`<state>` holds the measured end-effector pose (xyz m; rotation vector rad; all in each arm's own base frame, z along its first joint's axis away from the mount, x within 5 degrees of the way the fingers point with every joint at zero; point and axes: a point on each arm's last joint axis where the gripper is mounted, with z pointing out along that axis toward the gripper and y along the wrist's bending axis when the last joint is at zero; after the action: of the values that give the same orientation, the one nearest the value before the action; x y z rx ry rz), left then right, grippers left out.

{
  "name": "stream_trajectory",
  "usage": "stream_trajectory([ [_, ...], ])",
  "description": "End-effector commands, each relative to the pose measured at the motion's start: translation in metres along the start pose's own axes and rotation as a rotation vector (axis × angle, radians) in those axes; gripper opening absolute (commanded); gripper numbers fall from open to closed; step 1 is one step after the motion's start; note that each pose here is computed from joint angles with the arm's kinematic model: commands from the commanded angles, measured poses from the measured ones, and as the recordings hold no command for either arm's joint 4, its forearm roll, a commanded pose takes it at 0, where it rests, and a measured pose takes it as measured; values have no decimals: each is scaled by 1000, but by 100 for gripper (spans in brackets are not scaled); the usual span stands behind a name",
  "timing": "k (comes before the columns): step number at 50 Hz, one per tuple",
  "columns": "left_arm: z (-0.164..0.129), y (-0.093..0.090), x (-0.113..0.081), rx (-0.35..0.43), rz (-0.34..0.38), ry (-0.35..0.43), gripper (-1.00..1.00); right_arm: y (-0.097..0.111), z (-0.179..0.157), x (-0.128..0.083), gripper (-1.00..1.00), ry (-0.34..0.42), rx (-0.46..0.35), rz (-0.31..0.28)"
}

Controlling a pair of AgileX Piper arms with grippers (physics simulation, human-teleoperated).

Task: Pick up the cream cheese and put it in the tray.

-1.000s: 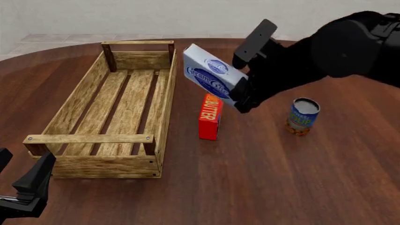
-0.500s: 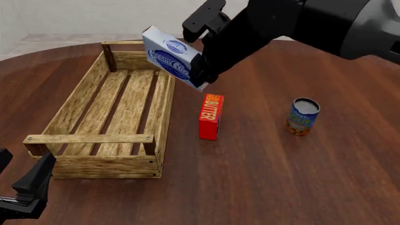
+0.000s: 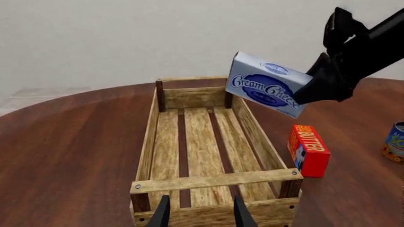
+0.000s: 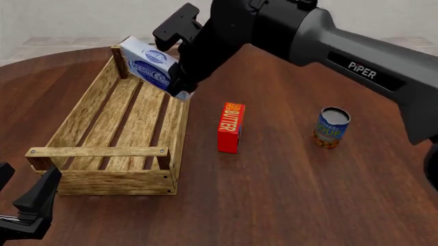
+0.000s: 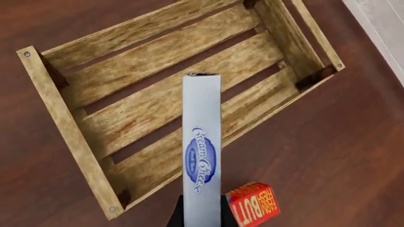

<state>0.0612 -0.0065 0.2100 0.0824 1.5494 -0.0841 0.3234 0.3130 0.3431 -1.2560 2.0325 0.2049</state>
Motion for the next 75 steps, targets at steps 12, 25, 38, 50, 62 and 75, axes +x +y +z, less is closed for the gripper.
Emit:
stream_trajectory([
  [12,-2,0,-1,7,-12,-2,100,21,48,-23,-100,-24,-32,28],
  [25,-2,-1,-1,12,-21,-1,100,24,83,-29,-100,12,-48,20],
  [38,-2,-1,-1,15,-30,0,100,18,112,-30,-100,64,-56,-11],
  [50,-2,-1,-3,20,-41,-1,100,24,144,-15,-100,113,-72,-22],
  [62,-1,-1,-2,14,-59,2,100,42,158,-13,-100,115,-91,-17],
  [75,-1,-1,-3,20,-70,3,100,50,170,-8,-100,127,-102,-52],
])
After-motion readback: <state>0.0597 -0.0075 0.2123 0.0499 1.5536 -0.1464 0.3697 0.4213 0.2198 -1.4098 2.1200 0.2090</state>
